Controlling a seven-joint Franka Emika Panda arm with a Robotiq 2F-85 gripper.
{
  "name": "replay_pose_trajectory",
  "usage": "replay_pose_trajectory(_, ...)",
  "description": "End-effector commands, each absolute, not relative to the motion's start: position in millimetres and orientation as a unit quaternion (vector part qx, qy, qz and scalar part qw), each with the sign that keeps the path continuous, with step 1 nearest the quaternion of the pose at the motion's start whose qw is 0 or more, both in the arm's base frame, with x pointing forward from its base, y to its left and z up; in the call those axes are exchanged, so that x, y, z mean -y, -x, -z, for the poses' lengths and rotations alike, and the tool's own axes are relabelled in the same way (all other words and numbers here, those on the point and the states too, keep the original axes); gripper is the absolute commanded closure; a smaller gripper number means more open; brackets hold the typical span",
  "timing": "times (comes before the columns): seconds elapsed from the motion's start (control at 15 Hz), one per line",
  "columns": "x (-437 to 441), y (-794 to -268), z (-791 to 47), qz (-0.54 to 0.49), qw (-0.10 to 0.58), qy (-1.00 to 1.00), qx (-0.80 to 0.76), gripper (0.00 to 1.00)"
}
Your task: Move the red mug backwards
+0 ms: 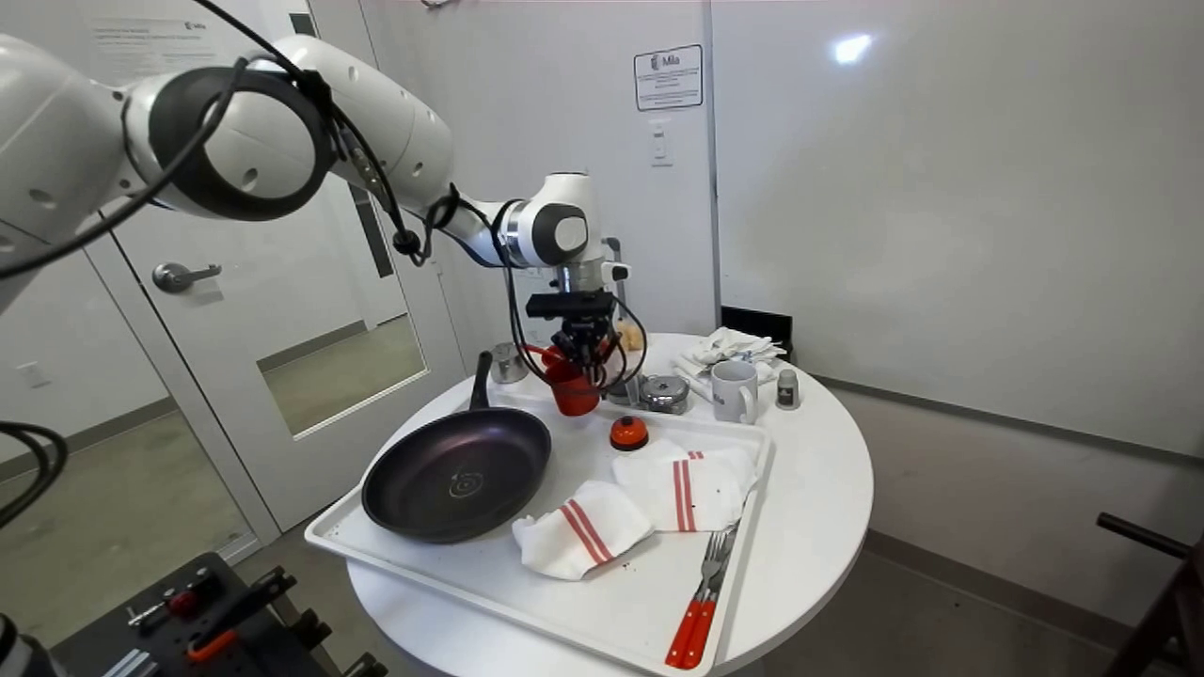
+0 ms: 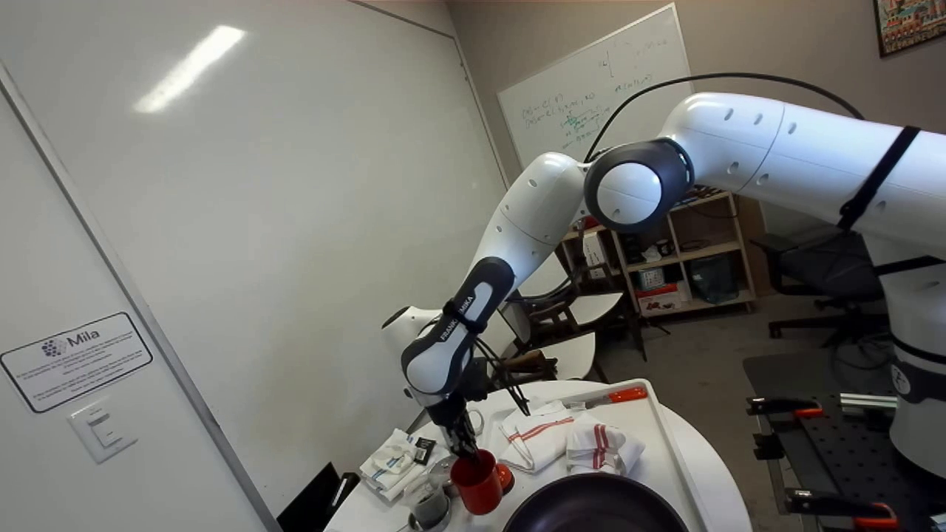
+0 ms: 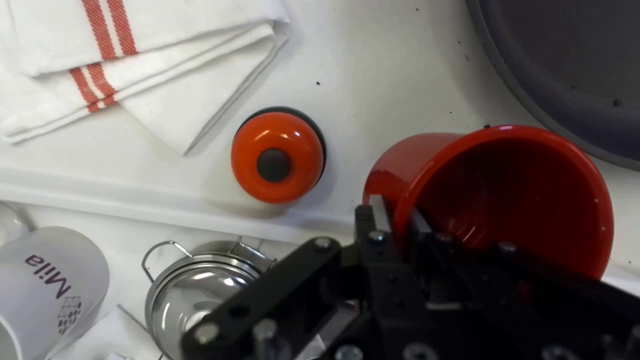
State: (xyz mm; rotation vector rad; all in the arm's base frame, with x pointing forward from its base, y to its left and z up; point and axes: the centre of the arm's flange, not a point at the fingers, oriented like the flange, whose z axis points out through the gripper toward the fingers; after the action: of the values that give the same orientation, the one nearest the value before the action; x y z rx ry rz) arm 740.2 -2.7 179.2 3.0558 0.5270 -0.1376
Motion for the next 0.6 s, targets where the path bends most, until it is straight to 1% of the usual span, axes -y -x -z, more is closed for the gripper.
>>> replay_pose_trajectory(0.0, 3, -752, -171, 0.046, 0.007, -0.985, -0.163, 0.98)
replay_pose_trajectory(0.53, 8, -758, -149, 0.054, 0.005, -0.986, -0.157, 0.98)
